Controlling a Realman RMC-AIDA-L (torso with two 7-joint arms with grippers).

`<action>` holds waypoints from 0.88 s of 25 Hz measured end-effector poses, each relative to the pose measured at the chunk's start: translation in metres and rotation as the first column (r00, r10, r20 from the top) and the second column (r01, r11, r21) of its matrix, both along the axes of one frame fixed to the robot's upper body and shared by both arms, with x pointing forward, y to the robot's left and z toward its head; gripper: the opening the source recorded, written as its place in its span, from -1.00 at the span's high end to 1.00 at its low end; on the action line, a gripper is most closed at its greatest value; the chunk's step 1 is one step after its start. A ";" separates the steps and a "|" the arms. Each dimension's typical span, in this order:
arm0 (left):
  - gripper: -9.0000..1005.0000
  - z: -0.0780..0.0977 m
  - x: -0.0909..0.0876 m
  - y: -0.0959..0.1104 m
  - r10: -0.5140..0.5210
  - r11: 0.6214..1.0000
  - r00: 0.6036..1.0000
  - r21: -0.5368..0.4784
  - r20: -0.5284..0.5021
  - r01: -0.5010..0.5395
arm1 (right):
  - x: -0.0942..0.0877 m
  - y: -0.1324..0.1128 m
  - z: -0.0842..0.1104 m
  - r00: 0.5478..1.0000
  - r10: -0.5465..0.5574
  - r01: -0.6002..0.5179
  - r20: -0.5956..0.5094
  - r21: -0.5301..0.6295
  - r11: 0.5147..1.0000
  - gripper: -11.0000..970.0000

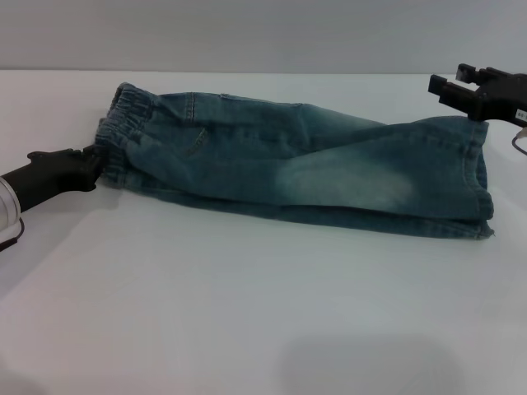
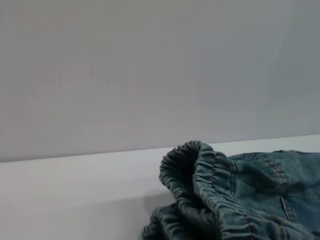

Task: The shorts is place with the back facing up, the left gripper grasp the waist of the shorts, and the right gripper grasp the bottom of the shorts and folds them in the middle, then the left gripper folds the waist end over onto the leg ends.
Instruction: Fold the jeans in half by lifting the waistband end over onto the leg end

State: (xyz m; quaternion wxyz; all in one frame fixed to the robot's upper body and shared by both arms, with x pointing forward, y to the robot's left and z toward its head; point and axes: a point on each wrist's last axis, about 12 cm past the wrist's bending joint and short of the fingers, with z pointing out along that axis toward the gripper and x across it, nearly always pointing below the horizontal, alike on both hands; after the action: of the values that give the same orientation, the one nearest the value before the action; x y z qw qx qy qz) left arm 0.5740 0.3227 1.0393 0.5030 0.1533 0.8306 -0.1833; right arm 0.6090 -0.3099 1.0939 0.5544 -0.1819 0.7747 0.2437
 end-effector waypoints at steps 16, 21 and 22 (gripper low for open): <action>0.93 -0.001 -0.007 0.002 -0.009 1.000 1.000 -0.025 0.004 0.010 | -0.004 0.006 -0.006 1.000 -0.004 0.004 -0.008 0.021 1.000 -0.23; 0.92 0.004 -0.007 0.003 0.004 0.998 0.999 -0.067 0.038 -0.001 | 0.000 0.006 -0.006 0.999 -0.037 0.037 -0.002 0.023 0.999 -0.23; 0.92 0.005 -0.007 0.004 0.005 0.997 0.999 -0.071 0.050 -0.002 | 0.001 0.007 -0.005 0.999 -0.043 0.043 0.007 0.026 0.999 -0.23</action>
State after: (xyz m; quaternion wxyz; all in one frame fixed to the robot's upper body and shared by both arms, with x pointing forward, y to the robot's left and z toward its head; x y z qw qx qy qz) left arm 0.5670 0.3264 1.0445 0.5293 0.1384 0.8108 -0.2080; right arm 0.6101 -0.3030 1.0891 0.5649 -0.1589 0.7730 0.2412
